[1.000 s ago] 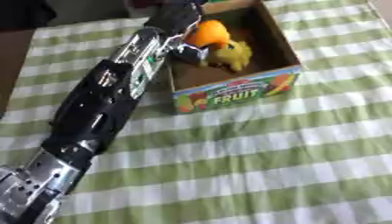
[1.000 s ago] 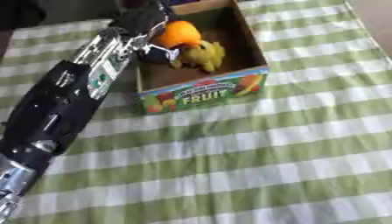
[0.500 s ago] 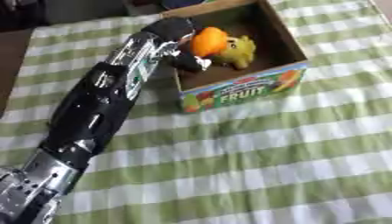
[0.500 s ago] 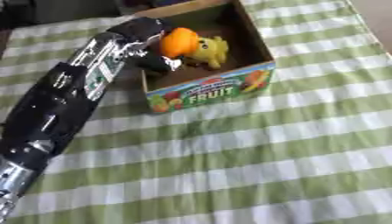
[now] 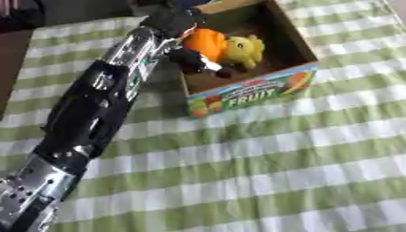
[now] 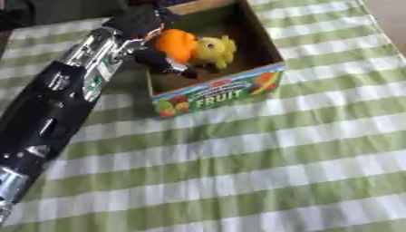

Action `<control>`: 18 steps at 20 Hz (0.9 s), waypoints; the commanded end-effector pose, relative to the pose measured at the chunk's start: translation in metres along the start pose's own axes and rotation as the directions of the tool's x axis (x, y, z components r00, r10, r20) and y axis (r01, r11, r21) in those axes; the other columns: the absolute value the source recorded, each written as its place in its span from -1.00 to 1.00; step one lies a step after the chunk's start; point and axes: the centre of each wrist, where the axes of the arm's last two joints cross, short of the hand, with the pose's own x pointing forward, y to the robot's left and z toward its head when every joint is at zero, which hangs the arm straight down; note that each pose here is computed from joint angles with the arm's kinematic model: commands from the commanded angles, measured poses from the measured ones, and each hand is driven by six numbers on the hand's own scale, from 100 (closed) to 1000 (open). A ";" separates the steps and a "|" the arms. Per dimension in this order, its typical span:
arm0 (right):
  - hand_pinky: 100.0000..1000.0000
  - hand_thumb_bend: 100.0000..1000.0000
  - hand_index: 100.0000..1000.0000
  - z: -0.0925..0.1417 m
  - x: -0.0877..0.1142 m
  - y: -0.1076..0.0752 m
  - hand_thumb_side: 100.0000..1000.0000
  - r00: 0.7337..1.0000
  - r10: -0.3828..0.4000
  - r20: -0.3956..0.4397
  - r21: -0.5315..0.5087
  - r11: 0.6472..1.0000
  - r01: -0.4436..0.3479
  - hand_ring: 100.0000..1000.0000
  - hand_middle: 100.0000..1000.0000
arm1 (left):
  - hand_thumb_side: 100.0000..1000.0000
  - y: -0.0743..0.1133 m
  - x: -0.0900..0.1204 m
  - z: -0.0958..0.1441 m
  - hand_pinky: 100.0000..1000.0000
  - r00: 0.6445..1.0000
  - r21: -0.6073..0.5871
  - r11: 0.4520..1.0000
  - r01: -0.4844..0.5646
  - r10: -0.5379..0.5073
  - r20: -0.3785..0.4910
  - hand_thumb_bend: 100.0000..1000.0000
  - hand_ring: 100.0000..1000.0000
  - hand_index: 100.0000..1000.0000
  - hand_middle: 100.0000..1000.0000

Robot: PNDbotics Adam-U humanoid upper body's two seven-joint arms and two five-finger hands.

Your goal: Pick up objects on the table and place them in the box.

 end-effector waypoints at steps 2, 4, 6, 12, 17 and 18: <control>0.40 -1.00 0.66 -0.003 0.003 -0.006 1.00 1.000 0.012 0.017 -0.010 1.000 -0.012 0.64 0.47 | 1.00 0.024 -0.016 0.007 0.15 0.998 0.098 0.994 0.046 -0.041 -0.050 1.00 0.69 1.00 0.72; 0.40 -1.00 0.66 -0.002 0.003 -0.007 1.00 1.000 0.015 0.014 -0.011 1.000 -0.014 0.64 0.47 | 1.00 0.031 -0.017 0.010 0.15 0.998 0.135 0.990 0.039 -0.033 -0.049 1.00 0.69 1.00 0.72; 0.40 -1.00 0.66 -0.002 0.002 -0.007 1.00 1.000 0.016 0.011 -0.014 1.000 -0.016 0.65 0.47 | 1.00 0.041 -0.020 0.017 0.14 0.999 0.198 0.980 0.016 -0.006 -0.053 1.00 0.67 0.98 0.69; 0.40 -1.00 0.66 0.003 -0.001 -0.008 1.00 1.000 0.019 -0.008 -0.028 0.999 -0.020 0.64 0.47 | 1.00 0.078 -0.025 0.054 0.12 0.974 0.501 0.845 -0.187 0.226 -0.018 0.98 0.58 0.84 0.57; 0.40 -1.00 0.66 0.004 -0.001 -0.009 1.00 1.000 0.020 -0.012 -0.031 0.999 -0.021 0.64 0.48 | 0.86 0.086 -0.023 0.066 0.10 0.952 0.551 0.792 -0.263 0.305 0.016 0.64 0.51 0.76 0.50; 0.40 -1.00 0.66 0.006 -0.003 -0.009 1.00 1.000 0.019 -0.024 -0.039 0.999 -0.020 0.64 0.48 | 0.85 0.090 -0.025 0.069 0.10 0.947 0.569 0.776 -0.271 0.320 0.015 0.49 0.50 0.75 0.48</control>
